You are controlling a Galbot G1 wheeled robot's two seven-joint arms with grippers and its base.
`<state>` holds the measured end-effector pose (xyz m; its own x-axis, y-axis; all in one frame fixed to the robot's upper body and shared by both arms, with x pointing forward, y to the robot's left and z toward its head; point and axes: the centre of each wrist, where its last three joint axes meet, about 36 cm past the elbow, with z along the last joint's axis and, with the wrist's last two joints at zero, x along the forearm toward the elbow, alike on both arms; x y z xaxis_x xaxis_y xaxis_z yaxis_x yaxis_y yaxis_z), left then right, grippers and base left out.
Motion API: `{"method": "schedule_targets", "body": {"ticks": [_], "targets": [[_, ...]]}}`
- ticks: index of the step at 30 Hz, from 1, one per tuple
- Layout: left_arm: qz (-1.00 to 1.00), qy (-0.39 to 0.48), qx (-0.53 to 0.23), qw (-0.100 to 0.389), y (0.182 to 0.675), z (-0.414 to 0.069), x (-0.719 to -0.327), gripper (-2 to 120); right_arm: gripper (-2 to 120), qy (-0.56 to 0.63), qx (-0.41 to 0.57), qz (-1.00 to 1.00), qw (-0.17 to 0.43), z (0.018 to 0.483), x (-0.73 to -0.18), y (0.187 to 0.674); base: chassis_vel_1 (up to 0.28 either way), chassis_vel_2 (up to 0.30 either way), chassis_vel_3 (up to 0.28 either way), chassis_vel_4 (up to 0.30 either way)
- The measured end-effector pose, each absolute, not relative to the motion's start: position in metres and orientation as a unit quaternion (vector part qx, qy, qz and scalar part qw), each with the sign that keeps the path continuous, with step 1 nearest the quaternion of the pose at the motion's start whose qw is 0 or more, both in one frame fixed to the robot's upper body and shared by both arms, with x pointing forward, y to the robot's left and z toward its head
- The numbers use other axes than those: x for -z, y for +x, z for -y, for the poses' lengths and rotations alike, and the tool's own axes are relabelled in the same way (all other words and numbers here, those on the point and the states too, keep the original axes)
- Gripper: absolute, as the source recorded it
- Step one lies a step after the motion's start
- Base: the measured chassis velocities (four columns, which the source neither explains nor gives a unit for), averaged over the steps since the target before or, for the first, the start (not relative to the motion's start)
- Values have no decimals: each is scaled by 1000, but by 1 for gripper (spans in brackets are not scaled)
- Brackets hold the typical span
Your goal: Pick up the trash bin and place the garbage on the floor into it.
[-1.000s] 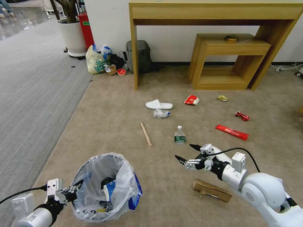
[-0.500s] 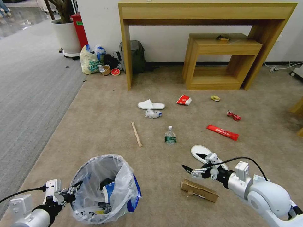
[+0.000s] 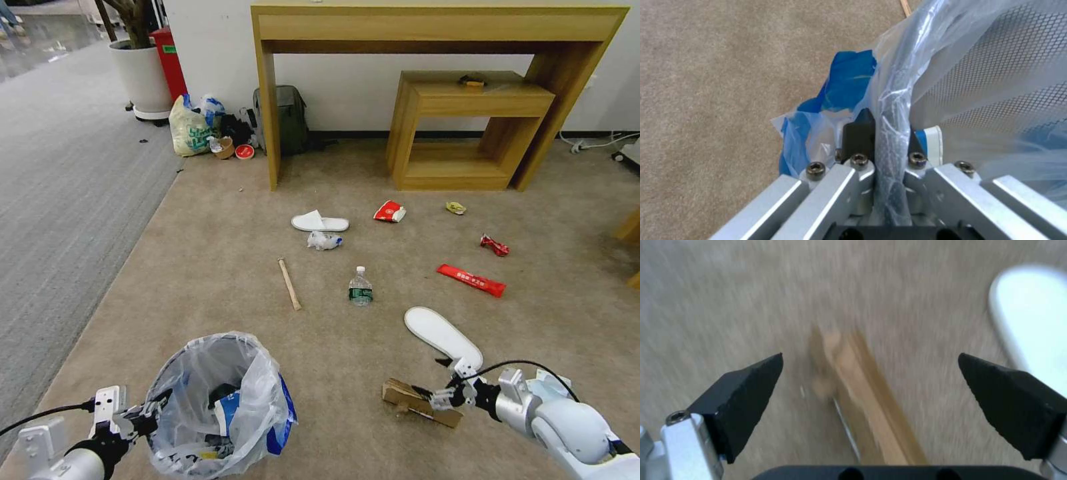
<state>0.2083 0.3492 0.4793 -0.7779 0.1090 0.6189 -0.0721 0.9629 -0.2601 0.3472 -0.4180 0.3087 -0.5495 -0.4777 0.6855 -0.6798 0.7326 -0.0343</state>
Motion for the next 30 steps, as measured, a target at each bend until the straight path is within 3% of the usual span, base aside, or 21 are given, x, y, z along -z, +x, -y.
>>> {"method": "schedule_targets", "body": {"ticks": [11,15,18,23,30], "targets": [[933,-9,-134,334,207,-347,-480,0,99,324,-172,853,370,430,-255,342,0,0,0,0],[933,-8,-133,335,206,-346,-479,0,92,327,-171,851,375,426,-247,342,0,0,0,0],[933,-8,-132,335,206,-346,-479,0,76,326,-173,848,379,422,-236,342,0,0,0,0],[934,-7,-128,332,207,-347,-481,0,62,319,-184,849,378,421,-225,341,0,0,0,0],[935,-10,-127,332,210,-346,-481,0,34,315,-181,852,377,416,-221,338,0,0,0,0]]}}
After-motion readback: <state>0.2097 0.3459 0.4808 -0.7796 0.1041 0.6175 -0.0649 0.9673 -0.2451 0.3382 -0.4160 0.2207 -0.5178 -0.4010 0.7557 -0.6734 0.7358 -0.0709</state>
